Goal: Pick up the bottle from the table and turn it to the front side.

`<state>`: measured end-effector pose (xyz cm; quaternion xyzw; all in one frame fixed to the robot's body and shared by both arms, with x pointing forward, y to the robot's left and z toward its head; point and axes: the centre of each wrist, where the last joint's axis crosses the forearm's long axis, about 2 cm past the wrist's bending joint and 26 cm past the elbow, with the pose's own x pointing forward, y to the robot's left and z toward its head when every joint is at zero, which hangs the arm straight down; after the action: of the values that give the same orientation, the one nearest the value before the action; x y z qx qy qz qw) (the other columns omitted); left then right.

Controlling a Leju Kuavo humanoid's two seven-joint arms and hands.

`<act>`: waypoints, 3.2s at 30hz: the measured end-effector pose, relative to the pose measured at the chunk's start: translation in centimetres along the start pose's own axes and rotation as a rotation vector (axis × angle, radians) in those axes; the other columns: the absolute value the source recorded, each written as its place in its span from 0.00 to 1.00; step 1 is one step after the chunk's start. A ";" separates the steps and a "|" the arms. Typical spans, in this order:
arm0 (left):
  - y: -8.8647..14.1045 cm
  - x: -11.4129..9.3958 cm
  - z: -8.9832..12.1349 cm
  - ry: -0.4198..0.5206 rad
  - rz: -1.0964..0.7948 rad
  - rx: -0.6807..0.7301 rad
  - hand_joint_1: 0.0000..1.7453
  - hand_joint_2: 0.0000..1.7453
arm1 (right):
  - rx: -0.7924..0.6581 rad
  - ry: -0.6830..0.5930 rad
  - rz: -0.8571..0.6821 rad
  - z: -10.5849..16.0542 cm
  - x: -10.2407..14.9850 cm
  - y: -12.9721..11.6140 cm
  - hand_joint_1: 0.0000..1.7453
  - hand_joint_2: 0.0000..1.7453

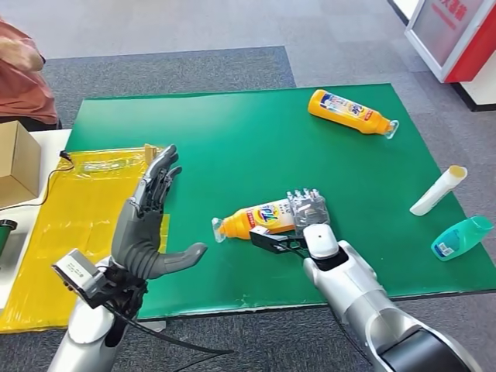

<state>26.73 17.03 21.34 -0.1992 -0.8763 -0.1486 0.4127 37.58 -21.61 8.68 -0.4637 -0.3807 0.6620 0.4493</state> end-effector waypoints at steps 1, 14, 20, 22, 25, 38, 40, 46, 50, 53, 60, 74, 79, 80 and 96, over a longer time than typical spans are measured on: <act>0.0 0.0 0.0 0.000 0.000 0.000 0.00 1.00 | -0.002 -0.003 0.001 0.0 0.0 0.0 1.00 1.00; 1.0 0.3 1.4 0.002 -0.024 0.051 0.00 1.00 | -0.106 -0.189 -0.428 1.1 -2.7 0.0 1.00 1.00; 1.3 0.1 2.9 0.010 -0.024 0.107 0.00 1.00 | -0.169 -0.323 -0.958 3.0 -3.4 0.1 1.00 1.00; 1.3 0.0 3.4 0.012 -0.020 0.125 0.00 1.00 | -0.201 -0.361 -1.124 3.6 -3.5 0.1 1.00 1.00; 1.3 -0.1 3.9 0.013 -0.014 0.140 0.00 1.00 | -0.236 -0.395 -1.280 4.3 -3.7 -0.1 1.00 1.00; 1.6 -0.3 4.3 0.033 0.035 0.191 0.00 1.00 | -0.396 -0.411 -1.404 5.6 -3.7 -1.7 1.00 1.00; 1.9 -0.7 4.0 0.061 0.079 0.181 0.00 1.00 | -0.425 -0.415 -1.344 5.9 -2.9 -2.4 1.00 1.00; 2.9 -2.0 3.0 0.128 0.147 0.146 0.00 1.00 | -0.482 -0.466 -1.250 6.4 -0.7 -4.2 1.00 1.00; 3.8 -3.0 1.6 0.179 0.160 0.101 0.00 1.00 | -0.538 -0.499 -1.149 6.8 1.0 -5.3 1.00 1.00; 4.5 -3.4 0.4 0.196 0.158 0.061 0.00 1.00 | -0.566 -0.527 -1.093 7.1 2.2 -6.0 1.00 1.00; 4.6 -3.3 -2.0 0.196 0.197 -0.045 0.00 1.00 | -0.589 -0.572 -0.994 7.5 4.0 -6.8 1.00 1.00; 2.6 -3.1 -4.1 0.216 0.300 -0.241 0.00 1.00 | -0.611 -0.590 -0.906 6.7 4.7 -8.7 1.00 1.00; 2.6 -3.3 -4.6 0.235 0.285 -0.259 0.00 1.00 | -0.601 -0.579 -0.891 6.4 4.7 -8.7 1.00 1.00; 2.7 -3.4 -4.7 0.239 0.279 -0.261 0.00 1.00 | -0.599 -0.577 -0.889 6.3 4.7 -8.7 1.00 1.00; 3.0 -3.2 -6.1 0.225 -0.244 -0.209 1.00 1.00 | -0.551 -0.536 -0.856 6.2 4.7 -8.3 1.00 1.00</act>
<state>34.05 16.29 22.87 -0.1153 -0.8222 -0.3090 0.4640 32.92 -15.20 16.76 -0.1841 -0.7935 0.3918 0.4277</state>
